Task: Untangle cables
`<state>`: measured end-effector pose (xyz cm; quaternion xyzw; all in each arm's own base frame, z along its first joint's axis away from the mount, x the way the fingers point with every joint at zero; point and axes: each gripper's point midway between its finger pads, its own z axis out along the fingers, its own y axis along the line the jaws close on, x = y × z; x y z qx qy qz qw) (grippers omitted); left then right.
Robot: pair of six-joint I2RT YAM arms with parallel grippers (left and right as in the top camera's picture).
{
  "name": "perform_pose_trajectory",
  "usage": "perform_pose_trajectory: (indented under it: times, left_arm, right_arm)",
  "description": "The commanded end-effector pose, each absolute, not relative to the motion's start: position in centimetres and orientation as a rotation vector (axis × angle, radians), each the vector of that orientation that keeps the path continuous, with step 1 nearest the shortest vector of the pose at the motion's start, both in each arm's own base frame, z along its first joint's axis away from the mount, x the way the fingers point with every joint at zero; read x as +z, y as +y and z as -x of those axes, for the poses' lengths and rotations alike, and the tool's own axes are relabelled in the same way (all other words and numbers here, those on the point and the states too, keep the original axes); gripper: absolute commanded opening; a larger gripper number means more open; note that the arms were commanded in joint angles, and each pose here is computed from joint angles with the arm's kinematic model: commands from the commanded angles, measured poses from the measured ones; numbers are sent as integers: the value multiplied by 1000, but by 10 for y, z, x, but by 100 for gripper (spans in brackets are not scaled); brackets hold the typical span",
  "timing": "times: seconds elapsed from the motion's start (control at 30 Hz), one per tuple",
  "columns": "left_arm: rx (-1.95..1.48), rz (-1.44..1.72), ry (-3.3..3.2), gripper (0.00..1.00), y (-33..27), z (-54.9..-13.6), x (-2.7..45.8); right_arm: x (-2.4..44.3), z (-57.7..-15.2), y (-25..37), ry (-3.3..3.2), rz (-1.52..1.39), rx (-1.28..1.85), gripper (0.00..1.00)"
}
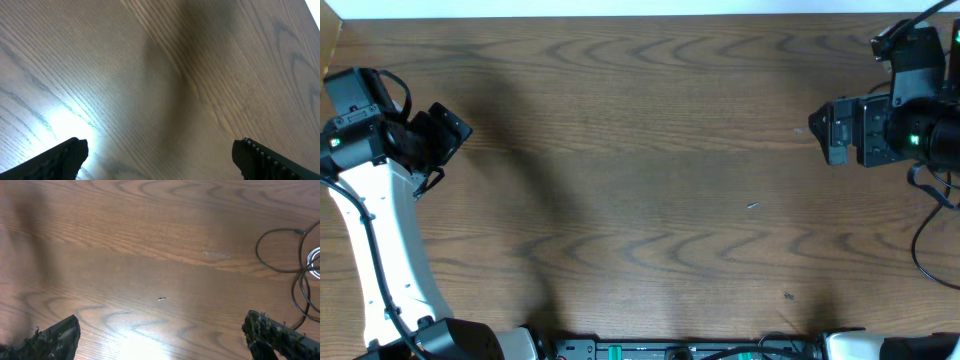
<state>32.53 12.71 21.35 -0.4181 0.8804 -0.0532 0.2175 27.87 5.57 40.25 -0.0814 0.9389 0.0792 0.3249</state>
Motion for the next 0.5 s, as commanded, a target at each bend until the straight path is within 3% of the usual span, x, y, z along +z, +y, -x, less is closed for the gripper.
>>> perform_pose_trajectory:
  times: [0.0,0.47]
  left_arm:
    - [-143,1163,2436,98,129,-327,214]
    - [-143,1163,2436,98,129,-327,214]
  right_arm:
    - [415,-266,48,2414,211,152,99]
    - [416,-294,29,2097,216,2,99]
